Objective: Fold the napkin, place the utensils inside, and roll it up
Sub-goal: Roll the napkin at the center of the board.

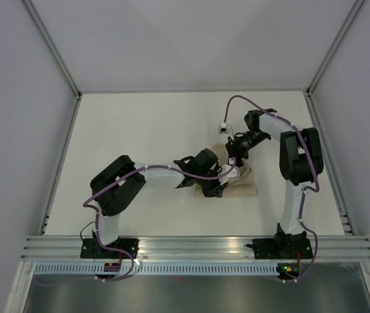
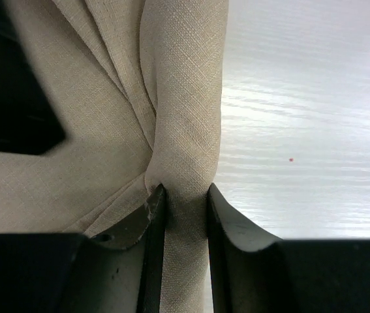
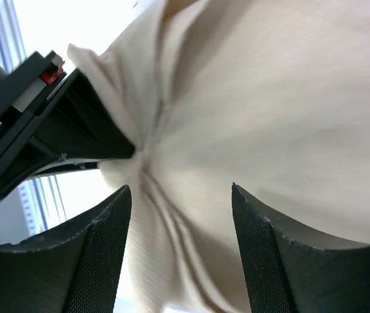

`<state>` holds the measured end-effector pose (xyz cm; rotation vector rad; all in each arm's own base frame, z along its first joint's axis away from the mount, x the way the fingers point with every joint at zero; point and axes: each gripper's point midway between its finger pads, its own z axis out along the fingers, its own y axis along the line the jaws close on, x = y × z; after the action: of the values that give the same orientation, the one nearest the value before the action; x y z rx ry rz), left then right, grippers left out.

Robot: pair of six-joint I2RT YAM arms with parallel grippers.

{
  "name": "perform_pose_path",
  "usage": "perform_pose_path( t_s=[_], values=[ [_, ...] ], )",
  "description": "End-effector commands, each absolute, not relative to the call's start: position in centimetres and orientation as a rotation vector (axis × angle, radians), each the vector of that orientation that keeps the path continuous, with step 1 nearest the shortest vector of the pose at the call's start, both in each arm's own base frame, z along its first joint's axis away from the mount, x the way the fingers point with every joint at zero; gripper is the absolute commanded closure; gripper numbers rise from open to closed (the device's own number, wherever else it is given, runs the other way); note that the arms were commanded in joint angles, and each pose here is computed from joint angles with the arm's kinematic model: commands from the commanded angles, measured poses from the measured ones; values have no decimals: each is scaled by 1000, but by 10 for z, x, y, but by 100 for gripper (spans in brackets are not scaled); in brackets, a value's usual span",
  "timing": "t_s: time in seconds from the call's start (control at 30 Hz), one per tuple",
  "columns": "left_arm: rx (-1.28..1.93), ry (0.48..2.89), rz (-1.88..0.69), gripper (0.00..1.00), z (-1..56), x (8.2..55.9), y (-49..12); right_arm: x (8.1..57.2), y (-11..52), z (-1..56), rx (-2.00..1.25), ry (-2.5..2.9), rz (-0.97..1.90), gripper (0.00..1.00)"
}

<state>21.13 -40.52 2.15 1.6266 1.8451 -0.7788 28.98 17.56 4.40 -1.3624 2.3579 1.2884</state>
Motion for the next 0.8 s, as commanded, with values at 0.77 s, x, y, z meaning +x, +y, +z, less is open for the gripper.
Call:
perform_pose_path(
  t_s=[0.77],
  values=[
    [1482,2695,-1324,98,-23,172,-364,261,129,109,-1383,1768,315,23]
  ],
)
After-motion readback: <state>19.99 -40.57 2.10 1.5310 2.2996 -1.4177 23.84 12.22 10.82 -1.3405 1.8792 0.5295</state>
